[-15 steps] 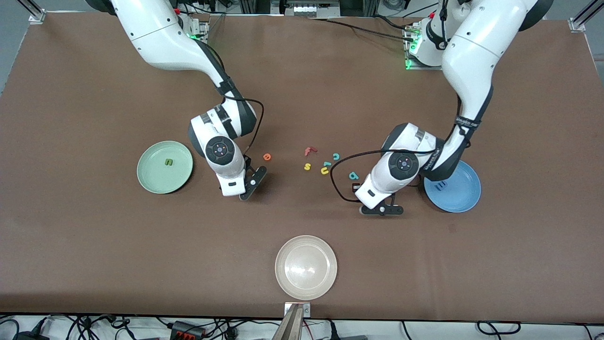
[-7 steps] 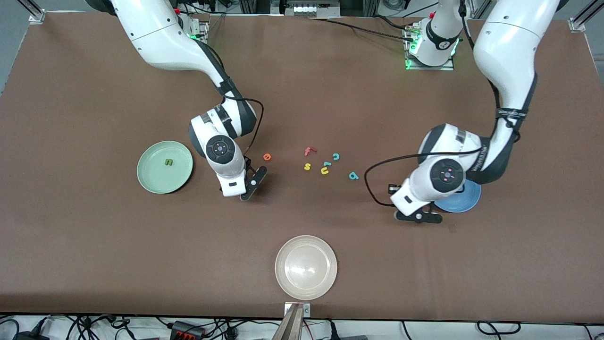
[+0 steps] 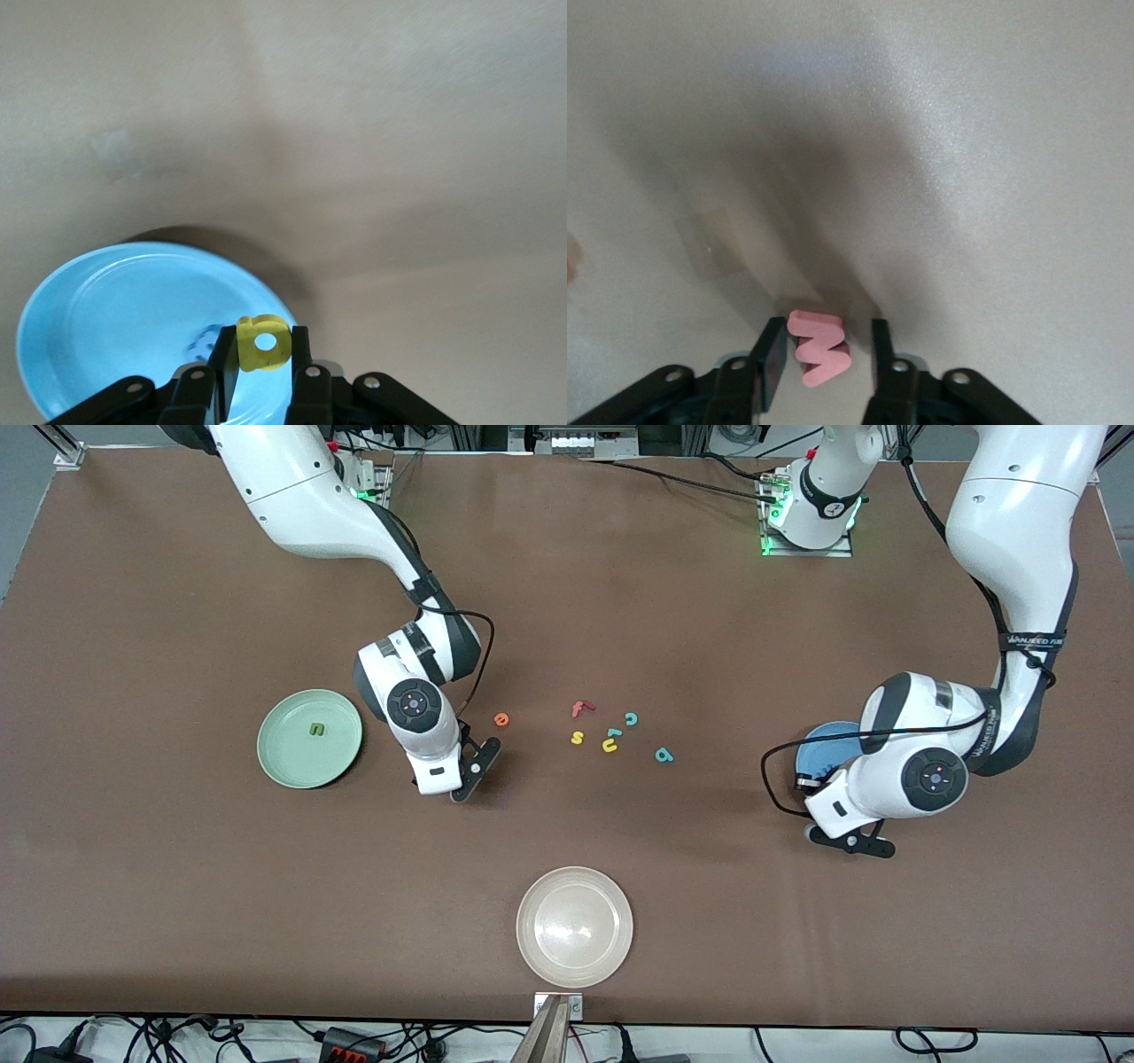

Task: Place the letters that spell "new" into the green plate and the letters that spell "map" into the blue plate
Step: 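Place the M on the green plate while the left gripper places the D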

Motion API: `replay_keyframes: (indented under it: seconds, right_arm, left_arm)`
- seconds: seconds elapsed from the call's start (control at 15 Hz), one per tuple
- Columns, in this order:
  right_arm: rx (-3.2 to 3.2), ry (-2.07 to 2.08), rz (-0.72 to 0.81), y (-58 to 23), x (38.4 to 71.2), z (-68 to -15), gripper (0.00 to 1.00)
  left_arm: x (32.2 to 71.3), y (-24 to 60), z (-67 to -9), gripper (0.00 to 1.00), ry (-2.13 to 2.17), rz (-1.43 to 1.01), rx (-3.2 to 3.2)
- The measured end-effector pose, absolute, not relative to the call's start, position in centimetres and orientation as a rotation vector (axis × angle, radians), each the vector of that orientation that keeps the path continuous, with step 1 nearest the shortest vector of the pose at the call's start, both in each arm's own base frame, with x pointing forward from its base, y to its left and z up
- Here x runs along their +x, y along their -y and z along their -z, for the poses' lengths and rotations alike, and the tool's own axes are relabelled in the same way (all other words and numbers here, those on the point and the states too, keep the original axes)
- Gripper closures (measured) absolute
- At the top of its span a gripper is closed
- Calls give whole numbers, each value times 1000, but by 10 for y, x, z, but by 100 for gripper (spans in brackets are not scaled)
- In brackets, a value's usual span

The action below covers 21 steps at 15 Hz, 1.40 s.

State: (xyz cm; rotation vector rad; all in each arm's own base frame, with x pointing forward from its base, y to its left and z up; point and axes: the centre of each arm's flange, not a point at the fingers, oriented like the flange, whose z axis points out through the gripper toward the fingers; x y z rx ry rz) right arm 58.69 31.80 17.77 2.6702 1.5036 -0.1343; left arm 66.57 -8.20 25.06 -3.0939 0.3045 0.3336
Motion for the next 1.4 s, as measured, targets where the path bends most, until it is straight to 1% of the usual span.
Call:
replay_keyframes:
  seconds: [0.07,0.13,0.2,0.33,0.6,0.8,0.94,1.0,1.07,1.14,1.27,1.34,1.4]
  right_arm:
    - [2670,-1504,135,-318,587,-177,59]
    - [2670,-1504,135,-318,587,-178,66]
    - [2670,-1504,135,-318,587,-177,66]
    - [2669,-1504,134,-318,587,-178,73]
    - [2670,-1504,118,-319,589,-183,73]
    - [2674,-1481,116,-313,595,-212,73]
    - [2682,-1446,164,-300,598,-235,73]
    - [2689,-1423,200,-290,599,-243,73]
    - [2700,-1398,224,-279,602,-249,73]
    - [2713,-1367,253,-265,605,-252,73]
    - [2745,-1297,316,-233,612,-254,73]
    - [2765,-1253,344,-213,617,-257,73]
    - [2786,-1207,372,-192,621,-260,73]
  left_arm:
    - [664,71,-246,72,-316,-350,-3095]
    - [662,60,-243,72,-330,-365,-3096]
    - [661,50,-239,72,-335,-378,-3098]
    - [656,34,-232,72,-328,-403,-3102]
    - [647,24,-215,72,-313,-403,-3113]
    - [644,22,-209,72,-308,-385,-3120]
    - [644,20,-208,72,-304,-383,-3121]
    - [644,20,-208,69,-303,-383,-3122]
    - [644,20,-208,69,-304,-383,-3122]
    - [644,20,-208,64,-304,-383,-3122]
    - [644,20,-208,50,-304,-383,-3122]
    - [644,20,-208,38,-305,-383,-3122]
    - [644,21,-208,30,-306,-383,-3122]
